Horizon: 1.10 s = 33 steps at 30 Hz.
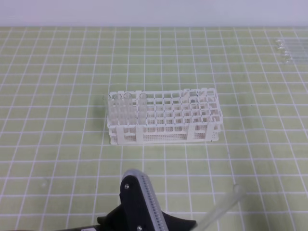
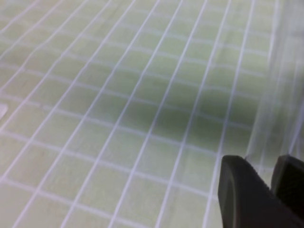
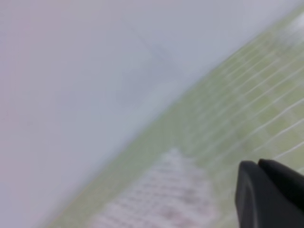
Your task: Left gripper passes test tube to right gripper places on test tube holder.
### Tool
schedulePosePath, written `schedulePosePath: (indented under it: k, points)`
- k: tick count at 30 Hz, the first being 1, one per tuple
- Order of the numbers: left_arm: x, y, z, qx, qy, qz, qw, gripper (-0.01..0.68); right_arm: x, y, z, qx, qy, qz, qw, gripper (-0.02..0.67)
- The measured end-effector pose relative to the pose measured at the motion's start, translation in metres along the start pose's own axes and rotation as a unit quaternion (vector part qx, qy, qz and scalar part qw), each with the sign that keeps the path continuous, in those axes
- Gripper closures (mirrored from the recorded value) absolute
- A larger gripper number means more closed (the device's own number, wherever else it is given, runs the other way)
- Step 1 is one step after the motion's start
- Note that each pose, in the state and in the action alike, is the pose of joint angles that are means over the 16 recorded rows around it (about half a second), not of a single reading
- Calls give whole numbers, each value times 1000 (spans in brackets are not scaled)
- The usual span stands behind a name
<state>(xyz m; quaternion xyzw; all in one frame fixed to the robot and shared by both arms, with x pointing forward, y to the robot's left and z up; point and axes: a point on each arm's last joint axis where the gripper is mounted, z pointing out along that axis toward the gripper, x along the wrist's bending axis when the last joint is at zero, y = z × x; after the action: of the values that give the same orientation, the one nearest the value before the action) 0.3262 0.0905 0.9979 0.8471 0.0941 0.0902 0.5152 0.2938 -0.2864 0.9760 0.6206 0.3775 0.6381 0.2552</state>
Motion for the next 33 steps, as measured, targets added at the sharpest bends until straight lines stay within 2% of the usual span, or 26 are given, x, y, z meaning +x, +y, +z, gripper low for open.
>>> schedulePosePath:
  k: [3, 8, 11, 14, 19, 25, 29, 33]
  points:
    - [-1, -1, 5, -5, -10, -10, 1000, 630, 3, 4, 0, -17, 16, 95, 995, 666]
    - [-4, -6, 20, -12, -30, -36, 999, 618, 4, 8, -1, -33, 33, 225, 973, 666]
    - [-5, -10, 31, -22, -43, -56, 997, 612, 5, 8, -1, -30, 38, 254, 966, 666]
    - [-6, -14, 41, -34, -53, -74, 995, 606, 7, 6, -1, -15, 45, 252, 967, 666]
    - [-7, -18, 53, -57, -64, -89, 992, 612, 20, 8, -4, 19, 77, 196, 977, 666]
    - [-6, -21, 60, -70, -66, -82, 992, 594, 45, 16, -11, 68, 139, 50, 987, 661]
    - [-6, -22, 60, -73, -64, -70, 993, 606, 63, 24, -12, 95, 182, -51, 977, 625]
    - [-5, -21, 60, -78, -58, -61, 993, 624, 77, 32, -8, 114, 223, -120, 961, 544]
